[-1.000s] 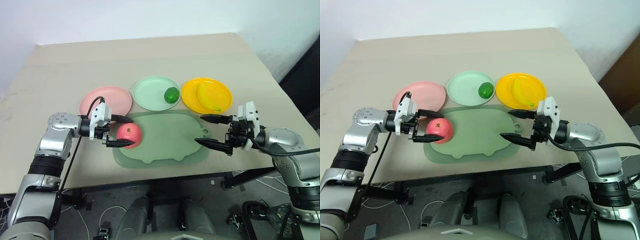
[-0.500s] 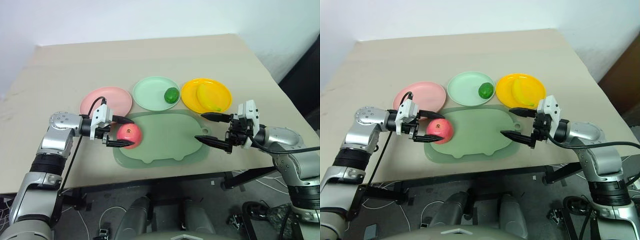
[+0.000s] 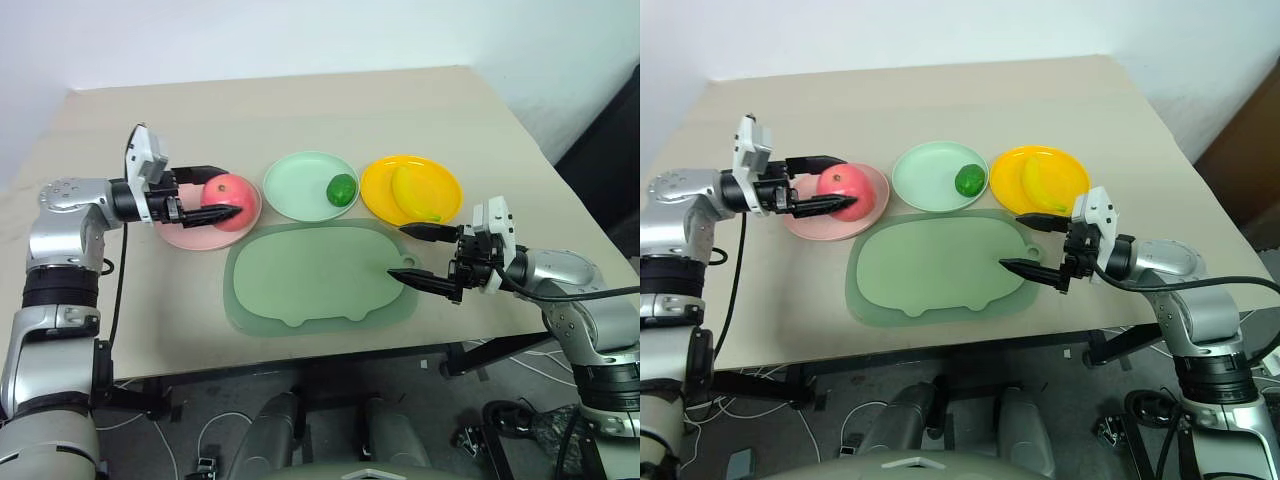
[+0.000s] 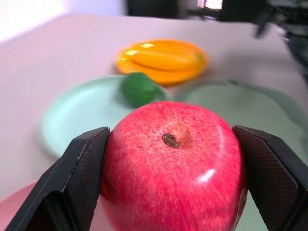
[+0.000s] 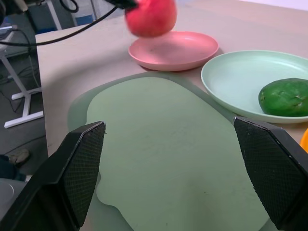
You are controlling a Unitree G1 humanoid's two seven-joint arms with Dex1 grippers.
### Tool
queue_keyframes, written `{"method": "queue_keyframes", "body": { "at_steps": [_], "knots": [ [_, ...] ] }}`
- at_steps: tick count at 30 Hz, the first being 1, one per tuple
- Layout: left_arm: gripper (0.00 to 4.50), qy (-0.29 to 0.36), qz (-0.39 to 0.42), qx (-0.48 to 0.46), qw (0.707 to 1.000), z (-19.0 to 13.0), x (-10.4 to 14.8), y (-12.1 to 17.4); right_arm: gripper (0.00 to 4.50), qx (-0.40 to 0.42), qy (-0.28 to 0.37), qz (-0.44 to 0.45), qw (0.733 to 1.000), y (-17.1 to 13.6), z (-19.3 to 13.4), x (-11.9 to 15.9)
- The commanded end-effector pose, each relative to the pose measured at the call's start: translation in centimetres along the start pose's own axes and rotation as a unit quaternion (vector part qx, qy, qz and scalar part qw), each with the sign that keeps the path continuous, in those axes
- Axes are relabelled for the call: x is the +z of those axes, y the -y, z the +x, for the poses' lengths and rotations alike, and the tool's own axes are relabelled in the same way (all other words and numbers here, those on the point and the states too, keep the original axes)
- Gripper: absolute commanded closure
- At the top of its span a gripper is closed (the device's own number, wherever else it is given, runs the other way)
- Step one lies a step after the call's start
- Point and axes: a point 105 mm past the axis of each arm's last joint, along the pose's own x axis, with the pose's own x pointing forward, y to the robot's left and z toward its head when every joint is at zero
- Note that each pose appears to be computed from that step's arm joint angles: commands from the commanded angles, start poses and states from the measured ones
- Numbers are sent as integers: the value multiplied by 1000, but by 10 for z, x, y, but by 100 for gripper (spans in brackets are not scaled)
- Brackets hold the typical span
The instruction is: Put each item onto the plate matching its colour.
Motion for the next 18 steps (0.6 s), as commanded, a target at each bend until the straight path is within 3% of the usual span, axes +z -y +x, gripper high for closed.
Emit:
{"method": "queue_keyframes", "body": {
  "at_steps": [1,8,17,18],
  "knots": [
    [68,3,37,99,994,-16,3,-30,0,1,9,-16,1000,1,3,7],
    [68,-19,62,205,977,-17,-19,-53,0,-9,11,-19,1000,4,5,7],
    [68,-28,59,211,975,-10,-29,-53,0,-16,10,-20,1000,4,4,6],
    [34,-31,57,210,976,-10,-32,-52,0,-17,11,-20,1000,4,5,6]
  ]
}}
